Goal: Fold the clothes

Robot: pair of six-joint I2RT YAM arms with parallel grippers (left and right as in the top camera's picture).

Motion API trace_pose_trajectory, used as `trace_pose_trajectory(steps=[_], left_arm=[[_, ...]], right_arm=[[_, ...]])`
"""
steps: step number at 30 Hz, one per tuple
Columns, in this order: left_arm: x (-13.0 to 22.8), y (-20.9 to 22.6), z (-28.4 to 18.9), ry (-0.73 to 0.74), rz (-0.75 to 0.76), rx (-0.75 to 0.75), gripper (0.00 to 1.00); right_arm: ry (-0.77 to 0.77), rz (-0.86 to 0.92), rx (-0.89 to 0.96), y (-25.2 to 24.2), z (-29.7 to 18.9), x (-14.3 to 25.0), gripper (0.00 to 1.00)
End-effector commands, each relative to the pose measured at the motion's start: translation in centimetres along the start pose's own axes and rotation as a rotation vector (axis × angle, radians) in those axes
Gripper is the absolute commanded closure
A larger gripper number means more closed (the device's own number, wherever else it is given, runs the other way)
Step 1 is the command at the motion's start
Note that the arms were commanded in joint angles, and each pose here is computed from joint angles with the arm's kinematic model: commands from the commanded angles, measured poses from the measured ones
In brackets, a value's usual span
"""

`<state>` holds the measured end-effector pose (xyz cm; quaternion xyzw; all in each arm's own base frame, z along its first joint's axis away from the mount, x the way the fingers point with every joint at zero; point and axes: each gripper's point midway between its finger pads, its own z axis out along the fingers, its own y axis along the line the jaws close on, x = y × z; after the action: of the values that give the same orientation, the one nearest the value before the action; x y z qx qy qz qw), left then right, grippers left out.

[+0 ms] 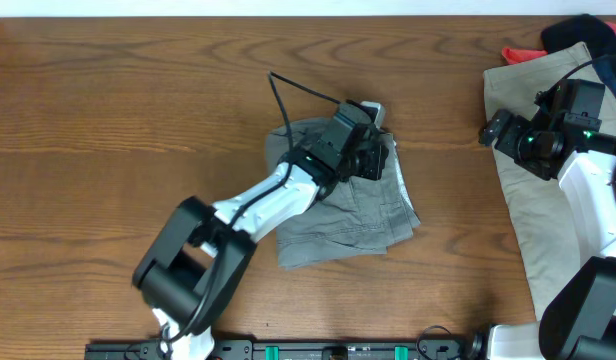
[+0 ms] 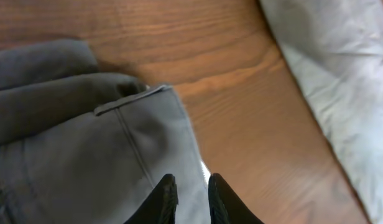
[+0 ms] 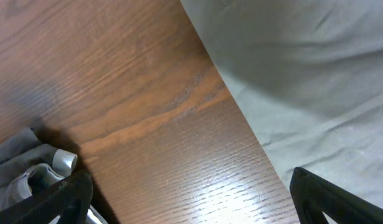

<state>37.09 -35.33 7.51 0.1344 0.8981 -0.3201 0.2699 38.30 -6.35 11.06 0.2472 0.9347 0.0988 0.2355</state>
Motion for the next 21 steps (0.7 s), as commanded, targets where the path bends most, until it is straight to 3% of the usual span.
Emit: trace_pose_trajectory(steps=[1,9,14,17,19,21], left_arm=[[1.4,1.7,1.9,0.027,-0.014,-0.031,0.80],[4.5,4.4,5.2,0.086,-0.032,-0.063,0.81],[3.3,2.5,4.1,0.070,-0.029,-0.001,0.81],[1.3,0.1,2.1,0.036,-0.012,0.060,0.56],[-0.1,-1.2,0.1,0.008,-0.004,0.073,0.50],[-1.3,-2.3,-2.3,-0.013,0.001,0.081,0.34]], right_arm=[[-0.009,-0.018,-0.002,0.1,-0.2,-0.4,0.01],[-0.008,-0.019,-0.002,0.1,-0.2,-0.4,0.01],[-0.008,-0.019,-0.002,0.1,-0.2,-0.4,0.01],[-0.008,-0.019,-0.002,0.1,-0.2,-0.4,0.01],[-0.008,-0.019,-0.003,0.1,-0.2,-0.4,0.01],[-0.008,-0.019,-0.002,0.1,-0.2,-0.4,0.01]])
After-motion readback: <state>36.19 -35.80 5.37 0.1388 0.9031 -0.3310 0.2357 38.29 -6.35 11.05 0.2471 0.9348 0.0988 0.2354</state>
